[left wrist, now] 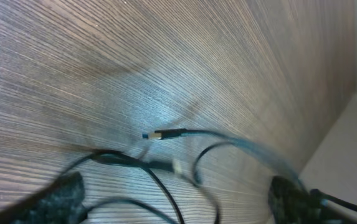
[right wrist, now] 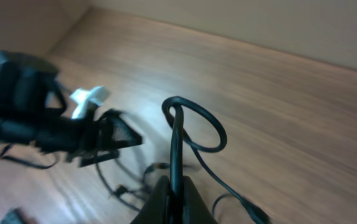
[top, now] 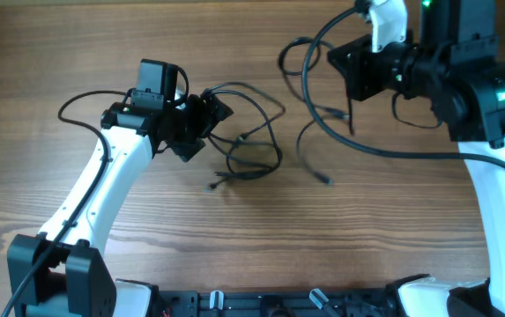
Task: Untangle cables
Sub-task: 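Pull the right gripper back and right, drawing out a cable, then carry the held cable with the right gripper to the table's right edge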
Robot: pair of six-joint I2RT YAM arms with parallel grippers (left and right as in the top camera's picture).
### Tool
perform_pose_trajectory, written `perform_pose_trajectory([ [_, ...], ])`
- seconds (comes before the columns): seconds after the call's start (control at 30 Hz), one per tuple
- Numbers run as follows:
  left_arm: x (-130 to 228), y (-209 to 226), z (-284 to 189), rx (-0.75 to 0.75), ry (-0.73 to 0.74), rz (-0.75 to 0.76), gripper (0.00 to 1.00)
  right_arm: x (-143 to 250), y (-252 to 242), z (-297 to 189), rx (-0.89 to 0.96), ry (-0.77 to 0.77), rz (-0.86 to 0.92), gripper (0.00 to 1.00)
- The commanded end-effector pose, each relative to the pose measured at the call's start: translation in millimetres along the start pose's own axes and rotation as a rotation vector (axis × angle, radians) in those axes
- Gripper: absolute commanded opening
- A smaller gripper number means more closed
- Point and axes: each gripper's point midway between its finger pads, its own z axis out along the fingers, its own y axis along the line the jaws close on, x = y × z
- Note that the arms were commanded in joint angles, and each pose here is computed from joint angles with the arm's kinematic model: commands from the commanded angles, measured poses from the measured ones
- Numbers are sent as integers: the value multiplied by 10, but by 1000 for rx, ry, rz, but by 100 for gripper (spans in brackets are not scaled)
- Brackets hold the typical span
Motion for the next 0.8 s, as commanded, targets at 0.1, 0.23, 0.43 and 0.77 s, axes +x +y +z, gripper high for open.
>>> perform_pose_trajectory([
  [0.1, 253, -503, -266, 258, 57, 623, 98, 16, 186, 50, -47, 16, 16, 4],
  [0.23, 369, -496, -281, 287, 110, 643, 100, 80, 224, 46, -69, 41, 17, 4],
  [0.43, 541, 488, -234, -218, 190, 56, 100, 59, 190, 66, -52, 35, 23, 4],
  [0.77, 964, 378, -250, -182, 357, -5, 100, 172, 250, 191, -121, 95, -5, 4],
])
